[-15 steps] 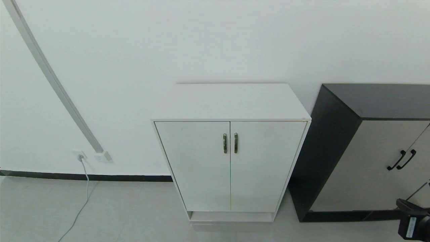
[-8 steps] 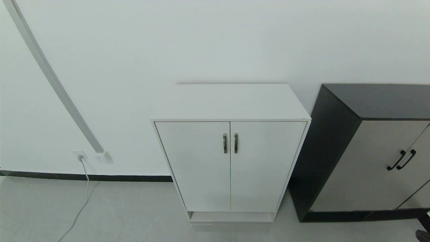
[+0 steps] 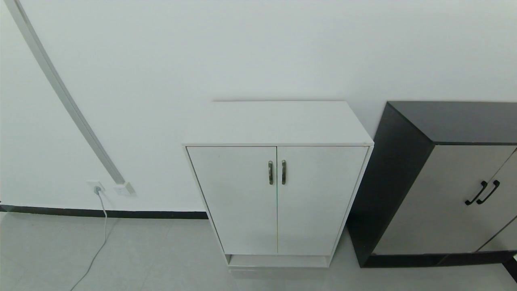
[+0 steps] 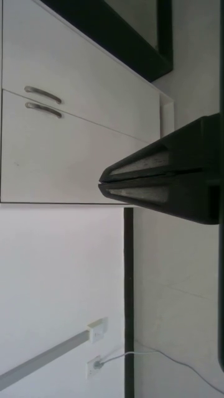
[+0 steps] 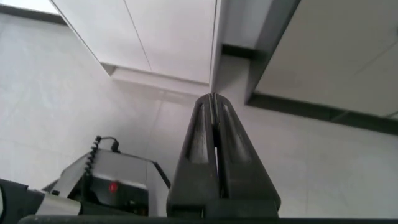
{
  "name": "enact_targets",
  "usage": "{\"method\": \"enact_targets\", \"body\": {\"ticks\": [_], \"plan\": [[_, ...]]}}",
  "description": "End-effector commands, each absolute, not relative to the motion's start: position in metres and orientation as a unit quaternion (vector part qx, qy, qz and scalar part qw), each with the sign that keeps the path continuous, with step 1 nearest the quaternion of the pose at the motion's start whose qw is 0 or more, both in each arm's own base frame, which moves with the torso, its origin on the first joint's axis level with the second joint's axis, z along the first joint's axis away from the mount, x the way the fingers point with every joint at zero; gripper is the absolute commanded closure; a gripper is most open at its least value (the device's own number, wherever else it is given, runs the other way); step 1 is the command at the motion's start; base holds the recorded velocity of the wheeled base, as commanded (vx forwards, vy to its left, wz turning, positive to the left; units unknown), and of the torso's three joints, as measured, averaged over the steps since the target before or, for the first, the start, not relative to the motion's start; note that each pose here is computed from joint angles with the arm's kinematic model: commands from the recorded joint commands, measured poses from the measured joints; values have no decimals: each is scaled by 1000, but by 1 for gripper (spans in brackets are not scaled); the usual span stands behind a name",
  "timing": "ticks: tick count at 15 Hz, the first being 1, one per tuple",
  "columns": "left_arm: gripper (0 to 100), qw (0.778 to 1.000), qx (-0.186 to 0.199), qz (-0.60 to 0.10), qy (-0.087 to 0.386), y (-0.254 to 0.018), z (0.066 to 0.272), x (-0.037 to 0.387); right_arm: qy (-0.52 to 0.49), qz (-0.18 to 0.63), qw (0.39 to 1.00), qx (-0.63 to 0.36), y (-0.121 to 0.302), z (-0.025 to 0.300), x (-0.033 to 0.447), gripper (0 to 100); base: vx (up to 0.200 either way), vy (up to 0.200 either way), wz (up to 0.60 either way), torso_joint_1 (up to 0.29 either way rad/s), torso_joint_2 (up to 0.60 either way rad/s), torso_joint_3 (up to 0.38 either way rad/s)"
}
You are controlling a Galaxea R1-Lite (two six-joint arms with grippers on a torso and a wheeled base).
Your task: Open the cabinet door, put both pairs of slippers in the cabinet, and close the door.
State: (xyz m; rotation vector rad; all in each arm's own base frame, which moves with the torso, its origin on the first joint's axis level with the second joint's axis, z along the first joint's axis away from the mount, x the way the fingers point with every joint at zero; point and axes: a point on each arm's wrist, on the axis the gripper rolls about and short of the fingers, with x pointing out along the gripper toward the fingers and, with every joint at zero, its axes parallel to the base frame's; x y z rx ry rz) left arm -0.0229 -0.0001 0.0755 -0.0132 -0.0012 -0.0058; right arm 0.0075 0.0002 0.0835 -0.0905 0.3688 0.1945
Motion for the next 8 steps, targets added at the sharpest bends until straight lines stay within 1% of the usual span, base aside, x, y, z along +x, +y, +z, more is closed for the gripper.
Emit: {"method": "enact_targets", "body": {"ticks": [1,3,4,7,8], "plan": [[100,1000,-7,-3,0,0,75,-23,149,103,982,-44,-1,84,2,100,0,0,0,0,0,0],[100,1000,-7,-3,0,0,75,-23,133,139,980,-42,-1,82,-2,100,0,0,0,0,0,0],[100,1000,-8,-3,1,0,75,-23,142,134,980,-37,0,78,-1,100,0,0,0,0,0,0],[100,1000,-8,-3,0,0,75,-23,136,39,990,-22,0,78,-2,100,0,0,0,0,0,0],[100,1000,-8,-3,0,0,75,-23,125,29,992,-21,0,78,-4,100,0,0,0,0,0,0]]}}
